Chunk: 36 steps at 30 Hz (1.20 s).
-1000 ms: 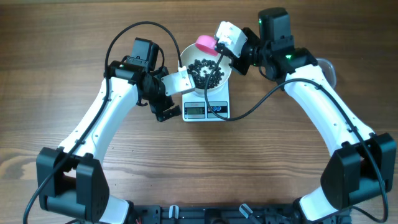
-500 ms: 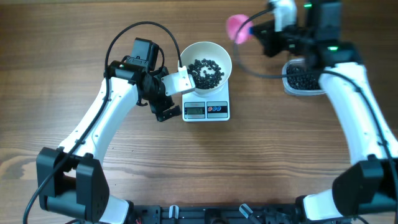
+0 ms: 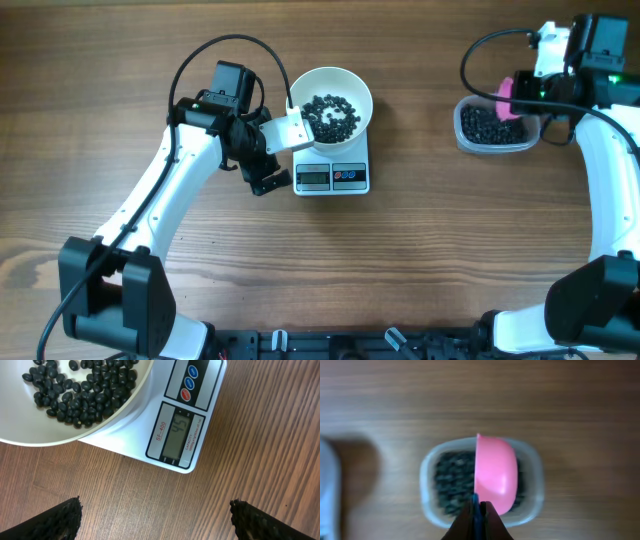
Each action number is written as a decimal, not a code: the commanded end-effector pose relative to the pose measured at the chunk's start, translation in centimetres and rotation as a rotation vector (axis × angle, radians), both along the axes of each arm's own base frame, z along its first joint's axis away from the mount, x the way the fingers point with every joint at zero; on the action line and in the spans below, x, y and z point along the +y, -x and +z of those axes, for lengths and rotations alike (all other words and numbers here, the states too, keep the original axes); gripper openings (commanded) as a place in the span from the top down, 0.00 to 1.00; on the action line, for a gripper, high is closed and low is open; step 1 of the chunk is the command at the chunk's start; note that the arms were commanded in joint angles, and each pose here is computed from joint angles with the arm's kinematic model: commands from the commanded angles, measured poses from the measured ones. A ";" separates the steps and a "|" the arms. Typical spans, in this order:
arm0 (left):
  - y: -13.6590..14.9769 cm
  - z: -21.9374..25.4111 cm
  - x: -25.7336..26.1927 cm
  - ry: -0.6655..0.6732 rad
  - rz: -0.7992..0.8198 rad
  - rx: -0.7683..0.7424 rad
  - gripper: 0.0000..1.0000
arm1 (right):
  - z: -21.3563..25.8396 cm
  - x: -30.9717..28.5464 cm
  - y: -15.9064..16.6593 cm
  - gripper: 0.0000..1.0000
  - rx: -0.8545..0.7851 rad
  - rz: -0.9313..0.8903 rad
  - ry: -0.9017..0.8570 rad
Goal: Scoop item into bowl and weigh 150g on scale
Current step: 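Move the empty scoop back right into the bean tub, then scoop more black beans from the tub with the right gripper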
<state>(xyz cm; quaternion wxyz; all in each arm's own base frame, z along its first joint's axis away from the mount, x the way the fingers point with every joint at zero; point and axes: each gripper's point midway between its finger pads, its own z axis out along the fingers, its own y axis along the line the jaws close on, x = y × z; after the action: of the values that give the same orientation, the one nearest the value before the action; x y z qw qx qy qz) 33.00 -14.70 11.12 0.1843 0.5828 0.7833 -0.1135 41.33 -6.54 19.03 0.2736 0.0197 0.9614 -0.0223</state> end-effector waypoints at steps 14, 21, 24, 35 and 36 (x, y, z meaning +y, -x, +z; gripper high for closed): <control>0.0 0.1 -0.3 0.019 -0.022 -0.002 0.00 | -11.7 0.4 0.1 0.96 0.302 0.039 -0.055; 0.0 0.1 -0.3 0.019 -0.022 -0.002 0.00 | -11.5 4.0 0.1 0.96 0.290 0.121 -0.258; 0.0 0.1 -0.3 0.019 -0.022 -0.002 0.00 | -11.4 3.9 0.2 0.96 0.287 0.118 -0.279; 0.0 0.1 -0.3 0.019 -0.022 -0.002 0.00 | -9.1 -1.1 0.4 0.96 0.155 0.001 -0.582; 0.0 0.1 -0.3 0.019 -0.022 -0.002 0.00 | -9.1 -1.7 0.5 0.96 0.149 -0.014 -0.588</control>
<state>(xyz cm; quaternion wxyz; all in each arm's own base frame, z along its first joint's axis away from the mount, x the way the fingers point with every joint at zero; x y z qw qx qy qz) 33.00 -14.70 11.12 0.1843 0.5828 0.7833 -0.1135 41.08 -8.37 10.19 0.1858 0.0849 0.9573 0.2043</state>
